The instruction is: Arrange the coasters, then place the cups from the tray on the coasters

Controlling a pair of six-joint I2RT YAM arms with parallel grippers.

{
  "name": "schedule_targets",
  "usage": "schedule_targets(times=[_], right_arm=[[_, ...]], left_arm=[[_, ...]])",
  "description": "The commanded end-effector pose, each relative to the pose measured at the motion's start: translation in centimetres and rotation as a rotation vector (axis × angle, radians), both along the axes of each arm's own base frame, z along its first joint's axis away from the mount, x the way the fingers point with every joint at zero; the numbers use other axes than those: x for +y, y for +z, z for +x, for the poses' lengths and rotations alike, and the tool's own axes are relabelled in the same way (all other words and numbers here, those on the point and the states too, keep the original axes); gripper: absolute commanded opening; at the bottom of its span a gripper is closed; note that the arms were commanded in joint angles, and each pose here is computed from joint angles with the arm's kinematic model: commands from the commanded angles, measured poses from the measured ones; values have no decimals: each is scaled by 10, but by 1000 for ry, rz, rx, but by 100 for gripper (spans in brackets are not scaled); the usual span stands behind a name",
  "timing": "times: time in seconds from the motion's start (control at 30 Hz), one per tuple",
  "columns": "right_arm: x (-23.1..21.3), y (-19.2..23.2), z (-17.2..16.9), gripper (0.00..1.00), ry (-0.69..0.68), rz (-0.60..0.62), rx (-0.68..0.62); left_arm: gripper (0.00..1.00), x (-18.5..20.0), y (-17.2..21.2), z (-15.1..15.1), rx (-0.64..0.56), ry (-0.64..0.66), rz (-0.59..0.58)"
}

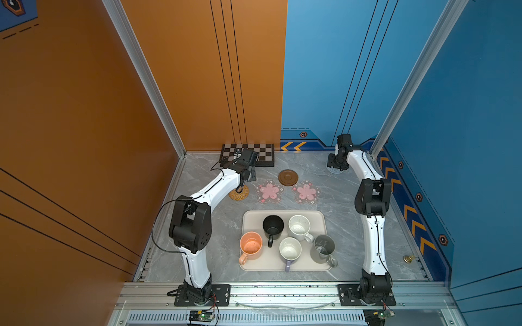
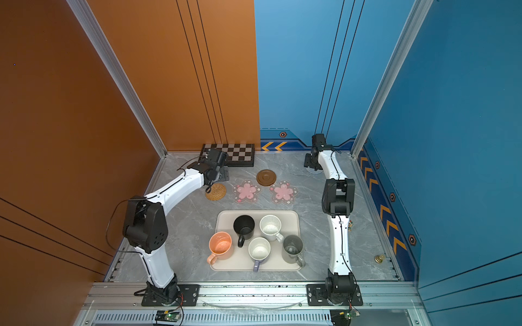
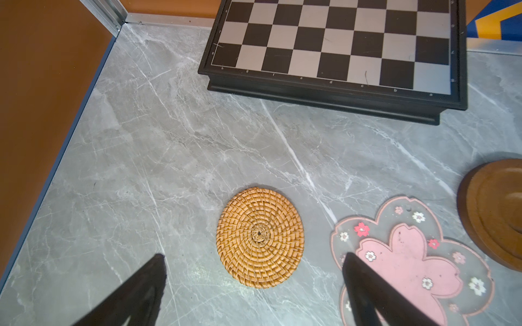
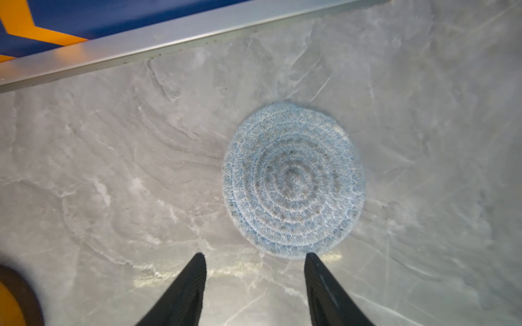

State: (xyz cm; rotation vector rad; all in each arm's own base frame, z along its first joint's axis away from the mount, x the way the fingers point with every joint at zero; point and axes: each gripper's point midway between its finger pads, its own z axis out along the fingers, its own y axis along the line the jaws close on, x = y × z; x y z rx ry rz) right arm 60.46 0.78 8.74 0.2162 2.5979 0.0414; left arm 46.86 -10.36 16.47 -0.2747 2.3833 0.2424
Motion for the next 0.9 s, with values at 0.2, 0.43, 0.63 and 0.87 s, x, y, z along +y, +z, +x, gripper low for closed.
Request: schedule_targets(times=[0.2, 0.43, 0.63, 0.87], right_arm=[[21, 38, -23, 57, 75, -65, -19], [71, 50, -45, 57, 198, -107, -21], [117, 56, -60, 57, 267, -84, -33], [154, 57, -69, 56, 301, -103, -59]], left_arm=[[98, 11, 35, -25, -55, 5, 5], [98, 24, 57, -37, -102, 20, 26], [98, 36, 69, -49, -127, 33, 30], [98, 51, 72, -66, -137, 54, 24]])
